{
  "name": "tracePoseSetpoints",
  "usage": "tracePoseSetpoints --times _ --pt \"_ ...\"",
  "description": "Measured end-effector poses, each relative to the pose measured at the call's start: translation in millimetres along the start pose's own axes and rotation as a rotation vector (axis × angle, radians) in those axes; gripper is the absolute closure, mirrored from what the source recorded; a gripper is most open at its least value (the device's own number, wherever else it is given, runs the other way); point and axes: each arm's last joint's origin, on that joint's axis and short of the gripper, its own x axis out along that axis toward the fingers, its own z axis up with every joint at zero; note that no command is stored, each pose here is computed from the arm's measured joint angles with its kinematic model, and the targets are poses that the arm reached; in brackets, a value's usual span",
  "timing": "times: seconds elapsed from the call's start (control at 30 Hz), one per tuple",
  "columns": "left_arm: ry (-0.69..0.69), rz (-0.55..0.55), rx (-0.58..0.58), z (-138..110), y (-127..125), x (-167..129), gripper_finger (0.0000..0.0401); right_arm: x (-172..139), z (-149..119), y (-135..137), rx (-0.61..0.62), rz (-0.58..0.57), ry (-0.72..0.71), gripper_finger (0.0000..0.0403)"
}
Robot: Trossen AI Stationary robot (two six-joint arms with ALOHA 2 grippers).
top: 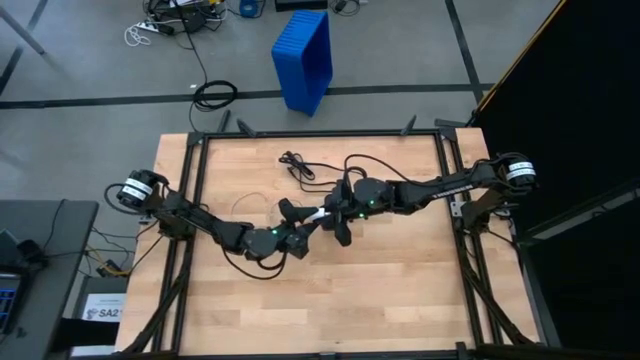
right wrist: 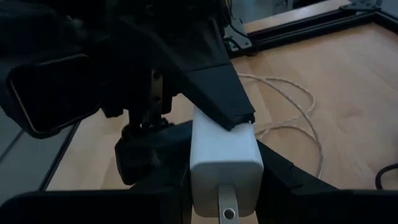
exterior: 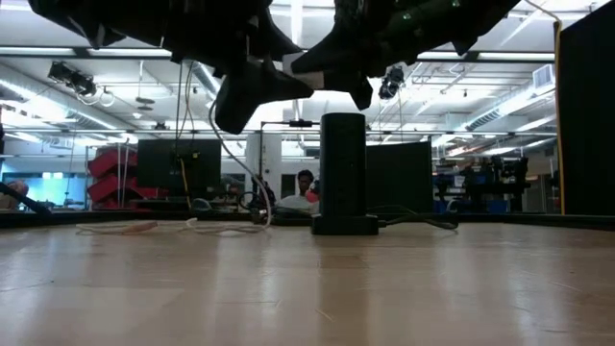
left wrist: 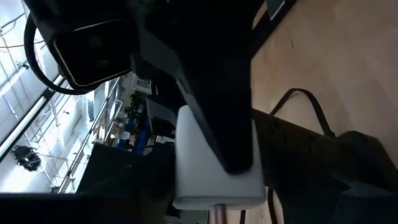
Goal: Plug in charger
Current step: Insert the charger adapter into the black outlet
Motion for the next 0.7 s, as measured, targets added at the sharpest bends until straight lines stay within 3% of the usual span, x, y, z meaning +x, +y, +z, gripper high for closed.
tracePoseSetpoints --times 0.1,0.5,0.57,0.7 --pt "0.005 0.010 0.024 0.1 0.6 0.0 0.0243 0.0 -0.1 -0.1 0.013 -0.001 0.002 0.0320" --pt "0.054 0.041 0.046 0.8 0.7 -2.4 0.0244 0.0 2.6 0.0 -0.031 0.004 -0.020 0.0318" --pt "0.074 0.057 0.039 1.6 1.0 -3.6 0.0244 -0.1 4.2 -0.3 -0.041 -0.021 -0.041 0.0286" --pt "0.115 0.056 0.070 -0.9 -4.9 -7.5 0.0244 -1.4 7.2 -0.5 -0.087 -0.041 -0.059 0.0187"
